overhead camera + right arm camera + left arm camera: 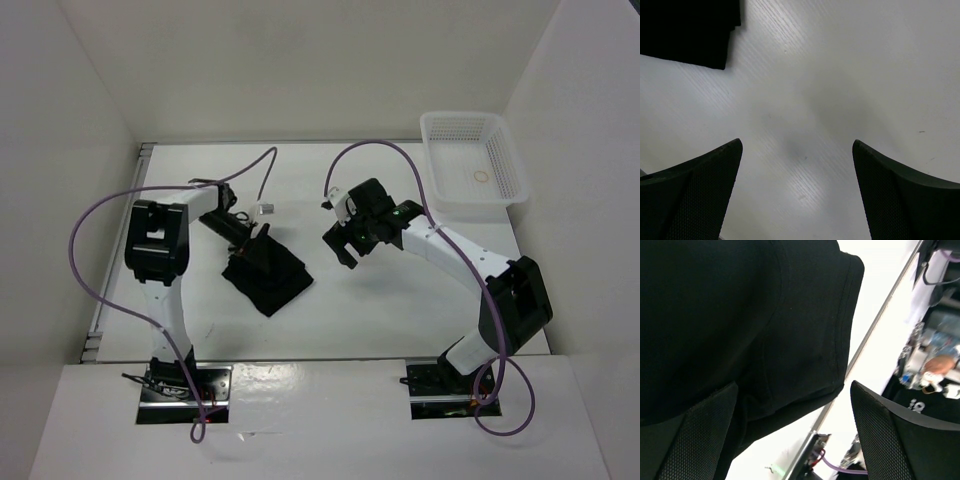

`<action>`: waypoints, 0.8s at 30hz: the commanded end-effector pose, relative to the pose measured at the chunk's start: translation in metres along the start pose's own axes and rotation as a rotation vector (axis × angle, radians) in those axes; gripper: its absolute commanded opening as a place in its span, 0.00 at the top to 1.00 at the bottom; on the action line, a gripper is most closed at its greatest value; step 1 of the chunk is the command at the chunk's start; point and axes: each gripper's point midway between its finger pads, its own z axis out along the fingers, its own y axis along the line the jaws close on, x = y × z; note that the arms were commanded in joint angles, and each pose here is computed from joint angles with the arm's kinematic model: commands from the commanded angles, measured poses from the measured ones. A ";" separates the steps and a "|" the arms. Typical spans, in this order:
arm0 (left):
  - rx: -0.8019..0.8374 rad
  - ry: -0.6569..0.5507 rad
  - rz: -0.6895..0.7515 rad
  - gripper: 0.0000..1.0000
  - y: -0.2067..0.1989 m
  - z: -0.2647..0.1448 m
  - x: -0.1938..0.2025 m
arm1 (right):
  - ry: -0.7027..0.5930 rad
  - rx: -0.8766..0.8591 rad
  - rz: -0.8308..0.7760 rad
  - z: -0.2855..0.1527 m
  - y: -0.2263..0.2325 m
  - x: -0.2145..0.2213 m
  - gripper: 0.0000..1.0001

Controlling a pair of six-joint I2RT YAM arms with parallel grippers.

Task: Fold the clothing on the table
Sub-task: Fold the skirt

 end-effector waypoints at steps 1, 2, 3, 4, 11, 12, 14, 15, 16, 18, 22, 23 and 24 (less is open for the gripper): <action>-0.058 0.030 0.133 0.00 0.015 0.021 -0.023 | -0.080 0.017 -0.011 -0.012 0.000 -0.018 0.06; -0.051 0.034 0.167 0.00 0.011 0.028 -0.035 | -0.087 0.034 -0.011 -0.012 -0.004 -0.020 0.06; -0.051 0.037 0.171 0.00 0.009 0.032 -0.041 | -0.091 0.057 -0.012 -0.015 -0.007 -0.021 0.06; -0.048 0.048 0.166 0.00 0.010 0.038 -0.045 | -0.079 0.067 -0.010 -0.014 -0.009 -0.016 0.06; -0.037 0.046 0.260 0.00 -0.015 0.061 -0.084 | -0.140 0.164 0.038 -0.029 -0.033 -0.025 0.04; -0.036 0.049 0.278 0.00 -0.020 0.064 -0.086 | -0.149 0.166 0.037 -0.032 -0.033 -0.027 0.04; -0.034 0.054 0.272 0.00 -0.024 0.065 -0.087 | -0.158 0.174 0.043 -0.036 -0.036 -0.027 0.04; -0.032 0.034 0.284 0.00 -0.034 0.058 -0.091 | -0.159 0.174 0.043 -0.036 -0.036 -0.027 0.04; -0.032 0.031 0.301 0.00 -0.041 0.057 -0.092 | -0.170 0.177 0.042 -0.040 -0.036 -0.029 0.03; -0.037 -0.015 0.325 0.00 -0.064 0.040 -0.100 | -0.194 0.197 0.054 -0.049 -0.043 -0.032 0.03; -0.036 -0.108 0.422 0.00 -0.133 0.000 -0.112 | -0.265 0.229 0.096 -0.078 -0.059 -0.041 0.02; -0.038 -0.122 0.424 0.00 -0.146 -0.010 -0.110 | -0.309 0.226 0.099 -0.092 -0.061 -0.048 0.02; -0.058 -0.160 0.471 0.00 -0.166 -0.028 -0.110 | -0.327 0.242 0.117 -0.100 -0.070 -0.046 0.02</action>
